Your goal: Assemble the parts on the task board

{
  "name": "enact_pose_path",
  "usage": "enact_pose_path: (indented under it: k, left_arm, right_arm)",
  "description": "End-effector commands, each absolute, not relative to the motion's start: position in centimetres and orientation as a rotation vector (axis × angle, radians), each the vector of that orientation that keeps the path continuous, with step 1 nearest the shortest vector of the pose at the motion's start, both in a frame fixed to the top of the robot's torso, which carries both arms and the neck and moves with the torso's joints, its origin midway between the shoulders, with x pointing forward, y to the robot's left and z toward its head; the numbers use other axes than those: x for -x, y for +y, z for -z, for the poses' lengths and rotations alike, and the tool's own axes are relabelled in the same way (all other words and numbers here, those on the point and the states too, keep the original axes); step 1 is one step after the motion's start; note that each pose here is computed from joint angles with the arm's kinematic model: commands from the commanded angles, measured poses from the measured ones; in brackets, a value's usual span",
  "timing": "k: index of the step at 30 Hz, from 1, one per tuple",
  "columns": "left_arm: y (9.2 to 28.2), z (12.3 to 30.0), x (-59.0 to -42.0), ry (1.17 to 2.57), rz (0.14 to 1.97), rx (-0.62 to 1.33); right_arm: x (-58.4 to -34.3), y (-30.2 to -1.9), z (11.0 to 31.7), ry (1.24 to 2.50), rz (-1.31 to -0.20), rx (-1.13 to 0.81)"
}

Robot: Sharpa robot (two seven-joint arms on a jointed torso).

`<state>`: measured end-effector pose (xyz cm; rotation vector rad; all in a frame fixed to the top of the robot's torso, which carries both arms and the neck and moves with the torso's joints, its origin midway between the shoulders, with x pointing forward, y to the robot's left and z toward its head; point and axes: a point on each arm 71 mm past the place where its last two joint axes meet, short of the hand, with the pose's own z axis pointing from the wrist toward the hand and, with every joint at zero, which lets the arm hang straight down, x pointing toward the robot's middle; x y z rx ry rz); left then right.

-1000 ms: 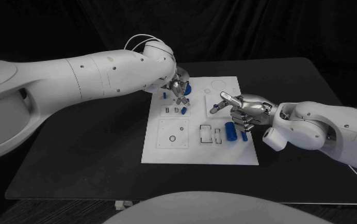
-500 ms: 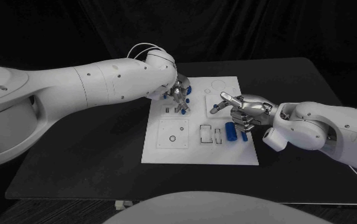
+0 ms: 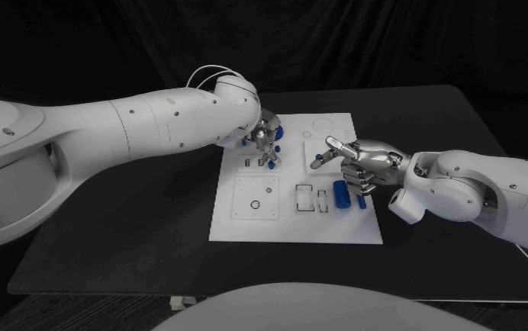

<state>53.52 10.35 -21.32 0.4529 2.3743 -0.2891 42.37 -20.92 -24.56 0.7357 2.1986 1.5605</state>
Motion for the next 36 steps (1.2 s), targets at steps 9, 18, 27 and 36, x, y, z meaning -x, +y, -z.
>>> enact_pose_path:
  k: [9,18,27,36]
  left_arm:
    - [9.98,21.57,-53.46,2.376,0.305,-0.457]
    - [9.73,21.78,-53.32,2.382,0.312,-0.465]
    - [9.77,21.91,-53.34,2.383,0.310,-0.462]
    - [9.69,22.07,-53.29,2.387,0.309,-0.463]
  right_arm:
    - [-42.24,-20.83,24.63,2.227,-1.568,-0.726]
    - [-42.25,-20.82,24.63,2.227,-1.567,-0.726]
    - [-42.25,-20.80,24.64,2.228,-1.568,-0.725]
    - [-42.22,-20.75,24.63,2.230,-1.571,-0.724]
